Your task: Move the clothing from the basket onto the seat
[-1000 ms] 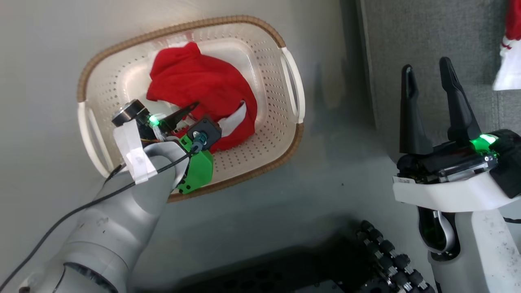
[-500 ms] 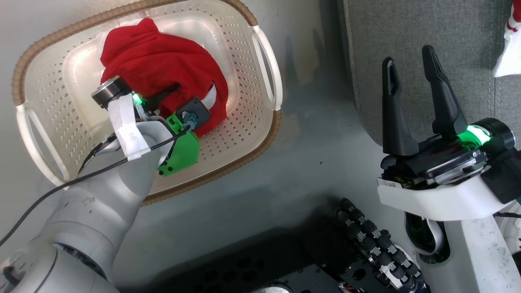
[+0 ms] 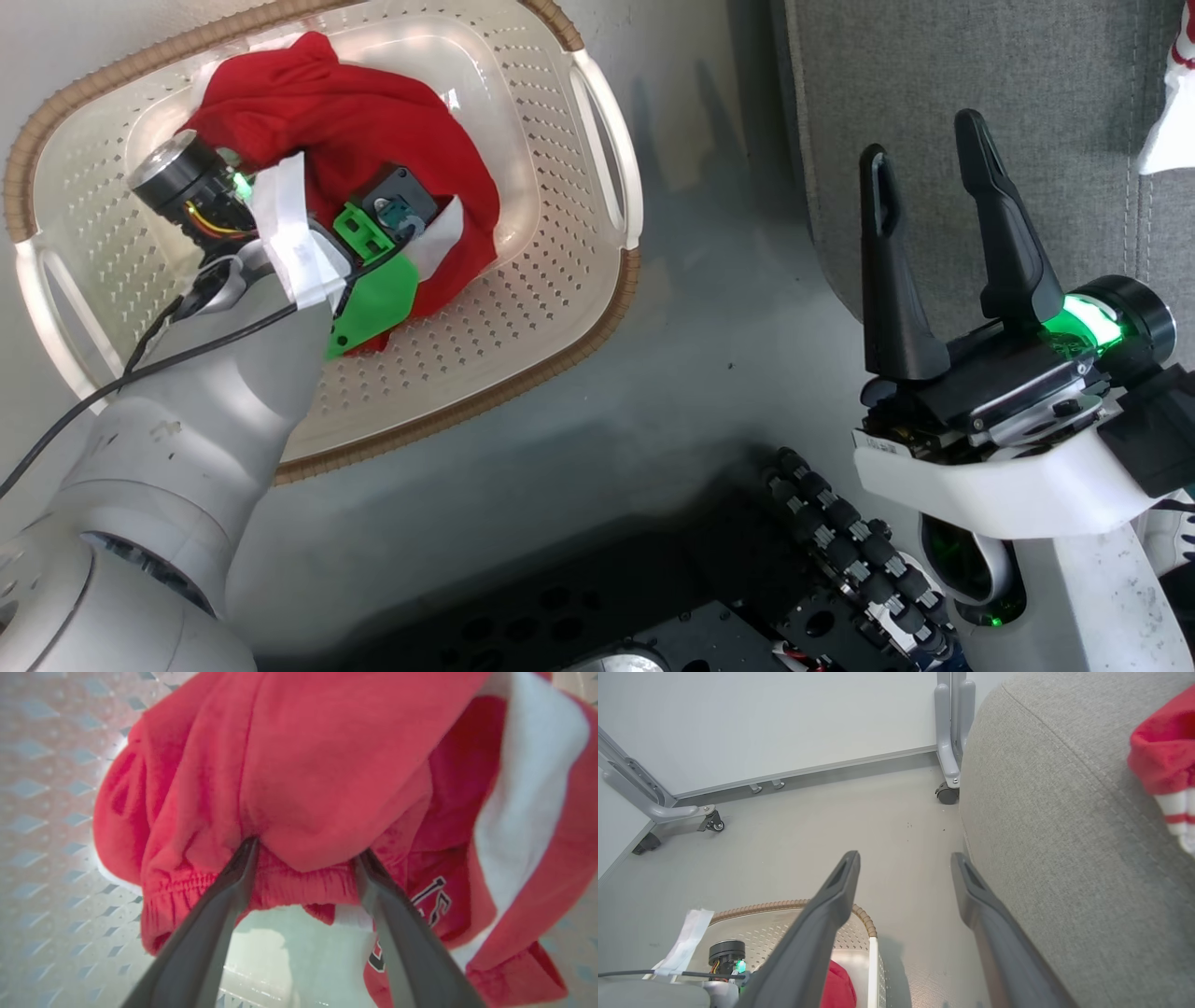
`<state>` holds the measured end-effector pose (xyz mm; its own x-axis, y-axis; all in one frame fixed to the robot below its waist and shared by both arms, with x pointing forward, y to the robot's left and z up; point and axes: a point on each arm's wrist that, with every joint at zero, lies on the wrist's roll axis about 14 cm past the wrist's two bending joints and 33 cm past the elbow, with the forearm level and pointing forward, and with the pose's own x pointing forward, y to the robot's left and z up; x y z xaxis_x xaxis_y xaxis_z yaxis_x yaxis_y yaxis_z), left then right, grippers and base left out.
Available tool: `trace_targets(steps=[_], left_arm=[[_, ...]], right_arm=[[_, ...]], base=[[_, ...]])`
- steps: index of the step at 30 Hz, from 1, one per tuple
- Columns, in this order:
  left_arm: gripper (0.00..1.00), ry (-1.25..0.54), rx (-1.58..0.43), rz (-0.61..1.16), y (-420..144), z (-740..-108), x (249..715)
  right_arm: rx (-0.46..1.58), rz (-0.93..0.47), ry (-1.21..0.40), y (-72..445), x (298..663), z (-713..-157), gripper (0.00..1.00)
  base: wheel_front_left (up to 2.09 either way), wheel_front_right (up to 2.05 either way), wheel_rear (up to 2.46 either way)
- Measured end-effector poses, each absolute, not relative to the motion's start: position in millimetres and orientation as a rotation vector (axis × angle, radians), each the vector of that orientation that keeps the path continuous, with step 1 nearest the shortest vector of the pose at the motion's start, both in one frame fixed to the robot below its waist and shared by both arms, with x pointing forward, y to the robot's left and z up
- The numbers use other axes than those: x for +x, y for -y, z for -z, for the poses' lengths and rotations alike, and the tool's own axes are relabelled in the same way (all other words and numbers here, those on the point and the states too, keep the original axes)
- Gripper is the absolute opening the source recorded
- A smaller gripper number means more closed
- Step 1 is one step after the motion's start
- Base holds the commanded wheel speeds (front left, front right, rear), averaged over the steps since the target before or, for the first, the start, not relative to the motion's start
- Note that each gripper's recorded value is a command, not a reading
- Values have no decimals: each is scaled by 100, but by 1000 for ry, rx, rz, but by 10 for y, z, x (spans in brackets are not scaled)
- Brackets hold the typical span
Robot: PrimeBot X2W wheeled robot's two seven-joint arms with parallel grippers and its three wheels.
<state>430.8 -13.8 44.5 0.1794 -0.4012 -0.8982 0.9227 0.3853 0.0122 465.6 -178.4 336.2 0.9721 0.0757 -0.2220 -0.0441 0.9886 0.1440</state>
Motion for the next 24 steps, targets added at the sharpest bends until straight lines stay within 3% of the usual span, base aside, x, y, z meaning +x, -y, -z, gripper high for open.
trace_targets(steps=[10,24], left_arm=[[100,-1022,677,1048,92,-405,4287],[100,-1227,775,1053,-172,-303,4067]], right_arm=[[139,-57,-246,1782,4609,-3330,100],[138,-54,-257,1776,4565,-3315,100]], base=[[0,0,0],[0,0,0]])
